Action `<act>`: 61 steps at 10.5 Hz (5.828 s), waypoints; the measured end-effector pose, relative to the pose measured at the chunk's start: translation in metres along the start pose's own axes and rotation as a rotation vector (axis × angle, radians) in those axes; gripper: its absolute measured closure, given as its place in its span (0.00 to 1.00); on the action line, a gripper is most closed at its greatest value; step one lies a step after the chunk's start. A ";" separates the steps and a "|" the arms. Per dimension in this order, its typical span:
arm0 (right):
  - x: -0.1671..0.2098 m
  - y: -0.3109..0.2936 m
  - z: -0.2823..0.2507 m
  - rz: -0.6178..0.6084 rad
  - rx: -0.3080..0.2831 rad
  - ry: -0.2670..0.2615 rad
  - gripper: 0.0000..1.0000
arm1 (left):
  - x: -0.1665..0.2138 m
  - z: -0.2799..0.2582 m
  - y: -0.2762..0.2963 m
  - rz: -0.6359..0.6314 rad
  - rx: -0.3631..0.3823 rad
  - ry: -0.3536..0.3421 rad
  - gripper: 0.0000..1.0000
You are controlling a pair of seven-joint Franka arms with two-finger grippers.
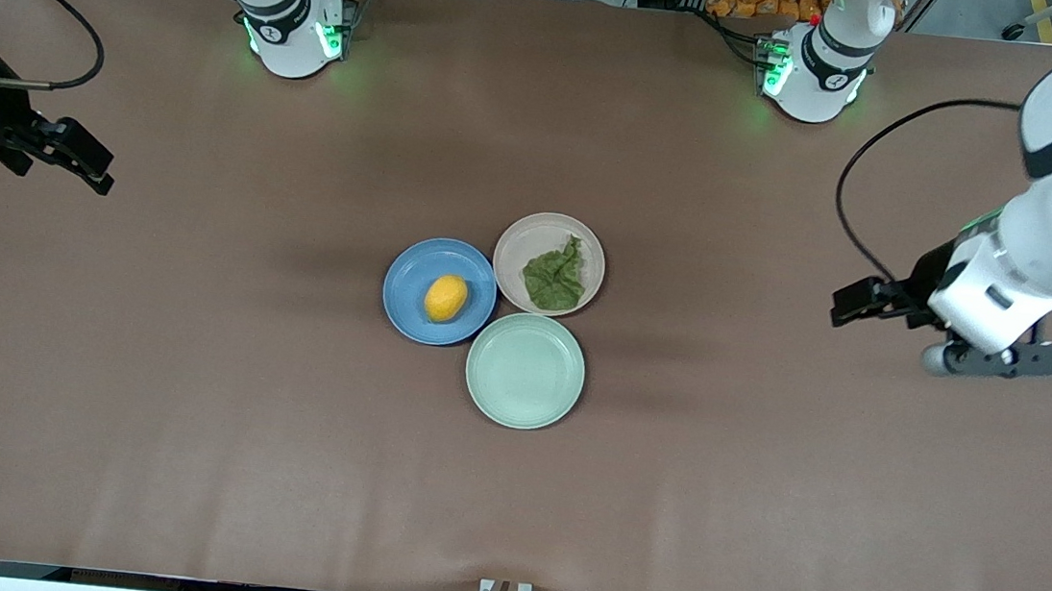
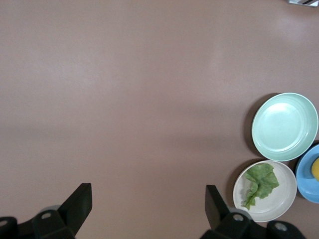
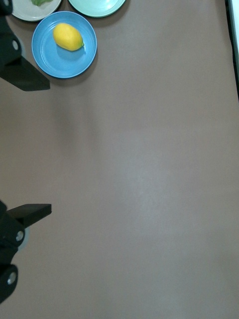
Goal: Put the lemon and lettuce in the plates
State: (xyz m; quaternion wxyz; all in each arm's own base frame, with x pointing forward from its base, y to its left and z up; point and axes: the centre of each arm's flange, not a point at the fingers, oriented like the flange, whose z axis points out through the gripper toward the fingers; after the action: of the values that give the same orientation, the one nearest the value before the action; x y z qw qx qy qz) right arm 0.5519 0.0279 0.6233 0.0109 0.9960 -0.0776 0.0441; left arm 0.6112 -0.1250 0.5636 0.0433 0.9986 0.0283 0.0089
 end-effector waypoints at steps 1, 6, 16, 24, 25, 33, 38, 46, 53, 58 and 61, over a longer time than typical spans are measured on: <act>0.001 0.004 -0.002 0.006 0.007 0.002 0.00 | 0.000 -0.007 -0.006 0.019 0.015 0.016 0.00; 0.003 0.018 -0.027 0.026 0.016 0.023 0.00 | 0.006 -0.074 -0.092 -0.112 0.039 0.142 0.00; -0.001 0.028 -0.047 -0.032 0.015 0.008 0.00 | 0.000 -0.084 -0.137 -0.188 0.053 0.121 0.00; -0.002 0.013 -0.043 -0.035 0.016 -0.008 0.00 | 0.000 -0.088 -0.144 -0.201 0.055 0.127 0.00; -0.003 0.009 -0.043 -0.040 0.017 -0.008 0.00 | 0.000 -0.089 -0.139 -0.193 0.058 0.129 0.00; -0.003 0.009 -0.038 -0.038 0.015 -0.016 0.00 | -0.003 -0.088 -0.139 -0.200 0.072 0.114 0.00; 0.000 0.009 -0.030 -0.037 0.015 -0.015 0.00 | -0.003 -0.087 -0.139 -0.203 0.079 0.108 0.00; 0.000 0.009 -0.031 -0.038 0.016 -0.008 0.00 | -0.003 -0.086 -0.141 -0.207 0.074 0.104 0.00; 0.002 0.010 -0.032 -0.035 0.019 0.006 0.00 | -0.002 -0.079 -0.148 -0.220 0.078 0.075 0.00; 0.002 0.011 -0.032 -0.033 0.019 0.006 0.00 | -0.002 -0.078 -0.144 -0.215 0.068 0.072 0.00; 0.002 0.011 -0.032 -0.033 0.019 0.005 0.00 | -0.004 -0.076 -0.132 -0.202 0.027 0.048 0.00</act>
State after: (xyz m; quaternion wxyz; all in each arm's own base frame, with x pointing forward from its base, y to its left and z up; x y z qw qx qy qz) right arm 0.5492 0.0174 0.6559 0.0026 0.9971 -0.0605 0.0471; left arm 0.5979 0.0128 0.6276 0.0299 0.9906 0.1302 0.0280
